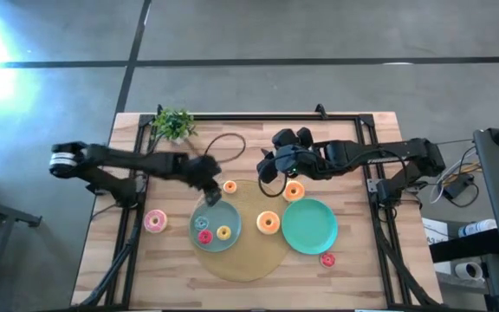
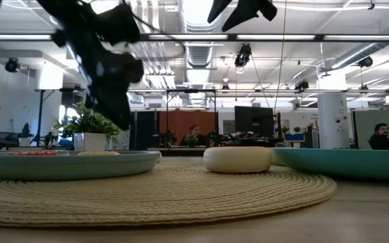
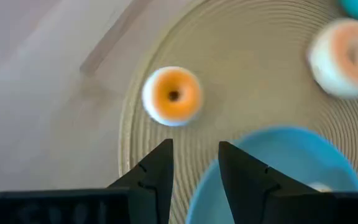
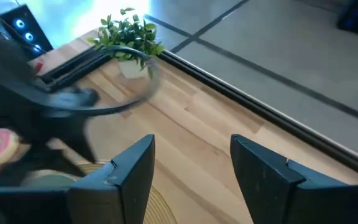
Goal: Pick & Place donuts
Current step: Put the small white donut on the blue plate
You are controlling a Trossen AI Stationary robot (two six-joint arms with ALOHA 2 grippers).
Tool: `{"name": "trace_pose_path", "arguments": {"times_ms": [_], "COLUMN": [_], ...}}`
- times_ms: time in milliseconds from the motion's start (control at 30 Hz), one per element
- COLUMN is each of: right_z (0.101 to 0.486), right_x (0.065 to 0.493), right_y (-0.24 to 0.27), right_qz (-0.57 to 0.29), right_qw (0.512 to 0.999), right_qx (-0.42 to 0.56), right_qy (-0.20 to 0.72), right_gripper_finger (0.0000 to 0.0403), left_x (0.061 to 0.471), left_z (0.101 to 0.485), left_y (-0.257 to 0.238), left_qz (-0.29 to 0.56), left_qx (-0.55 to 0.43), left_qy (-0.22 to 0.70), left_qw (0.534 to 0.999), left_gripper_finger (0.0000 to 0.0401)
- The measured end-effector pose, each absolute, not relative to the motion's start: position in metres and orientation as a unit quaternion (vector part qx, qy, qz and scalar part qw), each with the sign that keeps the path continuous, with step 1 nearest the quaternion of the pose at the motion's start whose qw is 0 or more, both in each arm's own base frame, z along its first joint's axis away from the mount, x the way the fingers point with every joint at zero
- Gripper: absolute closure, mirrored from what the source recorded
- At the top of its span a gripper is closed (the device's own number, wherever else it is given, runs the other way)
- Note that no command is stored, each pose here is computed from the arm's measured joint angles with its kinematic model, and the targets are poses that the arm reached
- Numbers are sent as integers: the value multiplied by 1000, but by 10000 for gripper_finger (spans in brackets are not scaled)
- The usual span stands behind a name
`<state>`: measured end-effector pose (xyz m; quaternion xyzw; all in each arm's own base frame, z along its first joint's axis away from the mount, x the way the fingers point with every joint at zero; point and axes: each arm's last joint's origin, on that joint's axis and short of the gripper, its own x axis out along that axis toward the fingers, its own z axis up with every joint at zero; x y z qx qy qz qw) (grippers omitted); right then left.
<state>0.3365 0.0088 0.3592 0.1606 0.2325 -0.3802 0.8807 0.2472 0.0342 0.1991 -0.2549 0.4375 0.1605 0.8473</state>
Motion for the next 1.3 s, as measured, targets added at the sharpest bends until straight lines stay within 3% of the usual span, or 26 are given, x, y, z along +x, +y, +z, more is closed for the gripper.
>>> {"name": "trace_pose_path", "arguments": {"times_ms": [167, 400, 900, 1300], "right_z": [360, 355, 354, 356], "right_x": [320, 303, 302, 305], "right_y": [9, 12, -10, -14], "right_qz": [-404, -428, -392, -394], "right_qw": [857, 830, 836, 841], "right_qx": [186, 179, 54, 62], "right_qy": [259, 309, 380, 365], "right_gripper_finger": [199, 200, 200, 200], "left_x": [263, 279, 294, 289], "left_z": [185, 179, 166, 167], "left_y": [71, 81, 87, 85], "left_qz": [132, 101, 159, 179], "left_qx": [-325, -338, -376, -362], "left_qy": [454, 463, 478, 496], "left_qw": [819, 813, 778, 768], "left_gripper_finger": [300, 300, 300, 300]}}
